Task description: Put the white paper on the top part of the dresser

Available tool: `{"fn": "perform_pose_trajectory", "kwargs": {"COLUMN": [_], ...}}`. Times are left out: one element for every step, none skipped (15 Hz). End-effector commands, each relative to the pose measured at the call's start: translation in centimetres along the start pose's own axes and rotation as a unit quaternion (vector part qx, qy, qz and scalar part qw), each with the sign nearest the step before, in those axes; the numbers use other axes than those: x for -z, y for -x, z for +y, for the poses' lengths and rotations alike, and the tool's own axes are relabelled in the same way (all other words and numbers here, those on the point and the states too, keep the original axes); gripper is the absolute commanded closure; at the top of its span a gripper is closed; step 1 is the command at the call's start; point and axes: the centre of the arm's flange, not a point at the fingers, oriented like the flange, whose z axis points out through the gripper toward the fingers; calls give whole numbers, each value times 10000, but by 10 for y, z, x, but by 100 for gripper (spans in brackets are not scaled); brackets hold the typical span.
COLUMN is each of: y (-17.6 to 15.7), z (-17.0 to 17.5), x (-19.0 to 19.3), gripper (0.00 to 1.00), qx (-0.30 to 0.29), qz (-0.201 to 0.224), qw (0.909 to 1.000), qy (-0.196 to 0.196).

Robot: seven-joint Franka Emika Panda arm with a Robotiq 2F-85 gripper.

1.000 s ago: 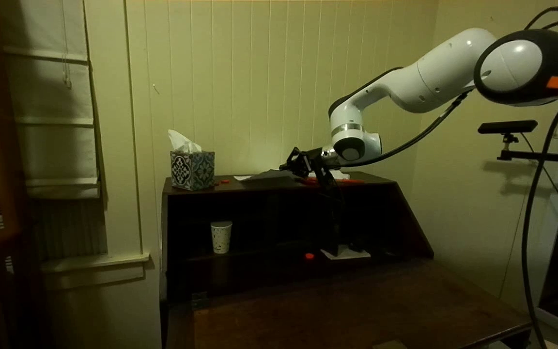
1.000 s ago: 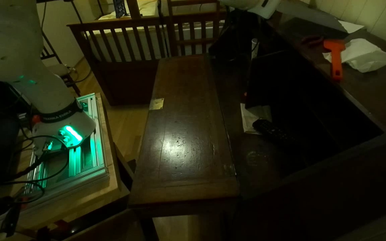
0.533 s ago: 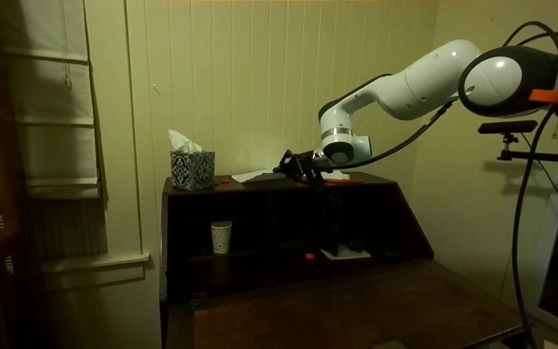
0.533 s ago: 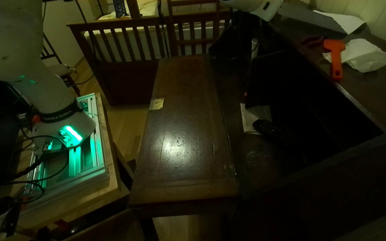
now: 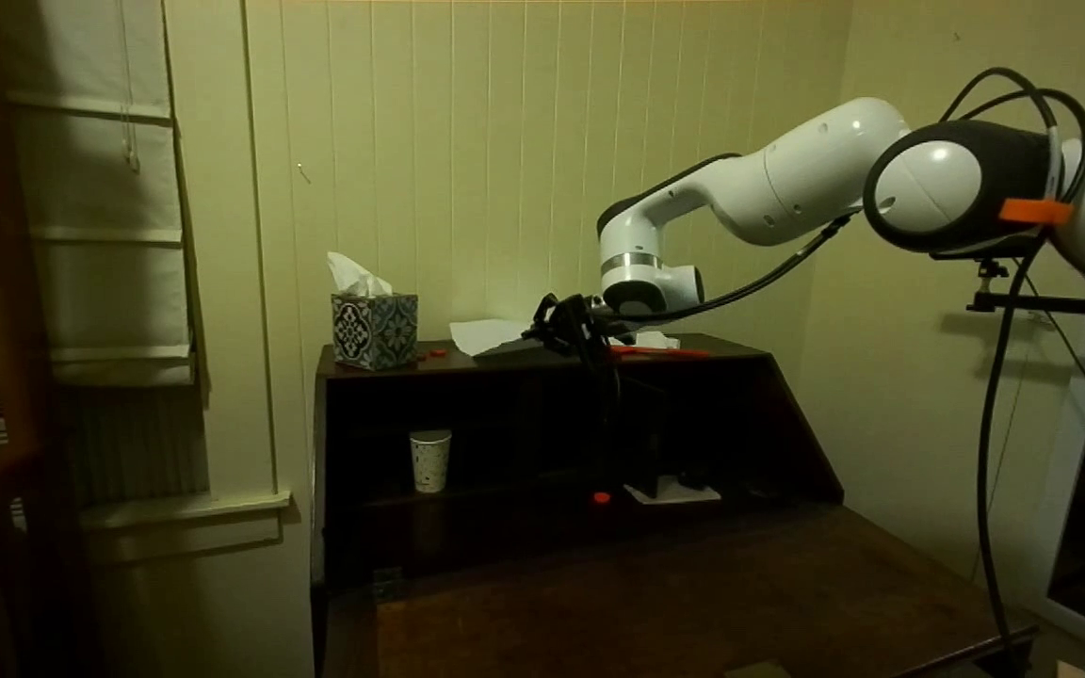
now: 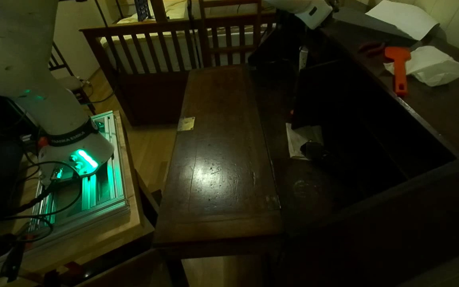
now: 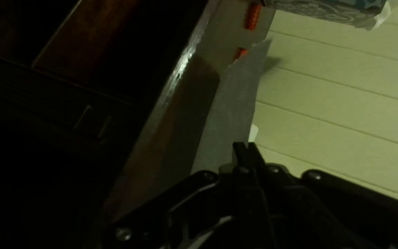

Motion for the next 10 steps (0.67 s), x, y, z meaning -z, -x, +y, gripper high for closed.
{"fn": "perform_pose_trajectory", "kwargs": {"y": [8, 14, 20, 26, 31, 33, 34, 34, 34, 34], "z": [-10, -13, -17, -22, -27, -32, -36, -40, -45, -50], "x": [-21, -23, -24, -23, -23, -23, -21, -19, -16, -12], "gripper": [100, 100, 100, 100, 100, 100, 100, 100, 100, 100], "qx": [-697, -820, -892, -966, -961, -1028, -1108, -1168, -1272, -1450], "qz": [108, 69, 49, 40, 90, 206, 356, 561, 763, 907], "qw": [9974, 9965, 9958, 9950, 9949, 9940, 9926, 9910, 9882, 9847], "qy": [160, 174, 208, 254, 291, 312, 334, 349, 376, 348]}}
